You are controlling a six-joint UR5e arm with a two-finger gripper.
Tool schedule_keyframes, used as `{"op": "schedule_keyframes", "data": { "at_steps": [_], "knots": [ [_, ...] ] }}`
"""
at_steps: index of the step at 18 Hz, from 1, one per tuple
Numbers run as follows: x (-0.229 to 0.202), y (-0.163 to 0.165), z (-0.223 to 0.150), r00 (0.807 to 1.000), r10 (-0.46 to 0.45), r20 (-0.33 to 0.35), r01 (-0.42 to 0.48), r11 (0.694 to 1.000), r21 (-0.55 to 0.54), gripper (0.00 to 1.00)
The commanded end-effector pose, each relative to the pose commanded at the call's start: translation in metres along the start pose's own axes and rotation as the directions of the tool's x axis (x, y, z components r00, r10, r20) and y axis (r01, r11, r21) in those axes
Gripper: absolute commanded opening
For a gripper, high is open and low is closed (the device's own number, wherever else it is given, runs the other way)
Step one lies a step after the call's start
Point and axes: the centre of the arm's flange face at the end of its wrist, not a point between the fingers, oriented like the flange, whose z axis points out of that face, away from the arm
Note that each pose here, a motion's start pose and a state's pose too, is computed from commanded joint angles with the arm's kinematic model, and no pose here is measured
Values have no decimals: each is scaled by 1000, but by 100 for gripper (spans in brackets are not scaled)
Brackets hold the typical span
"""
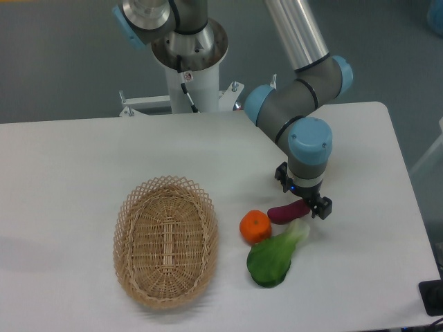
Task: Pick up the sweet potato from the table
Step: 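Lower the gripper over the purple sweet potato and align the fingers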
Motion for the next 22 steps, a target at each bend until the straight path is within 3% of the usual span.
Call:
{"op": "schedule_keyframes", "data": {
  "at_steps": [4, 8, 12, 19, 22],
  "knots": [
    [3, -7, 4, 1000, 10, 10, -10, 1000, 0, 99],
    [3, -7, 4, 1000, 10, 9, -10, 1000, 0, 90],
    [3, -8, 4, 1000, 13, 9, -13, 1000, 0, 73],
    [4, -13, 7, 1000, 20, 4, -20, 1000, -1, 70],
    [4, -13, 5, 1000, 21, 8, -21, 1000, 1, 60]
  ]
}}
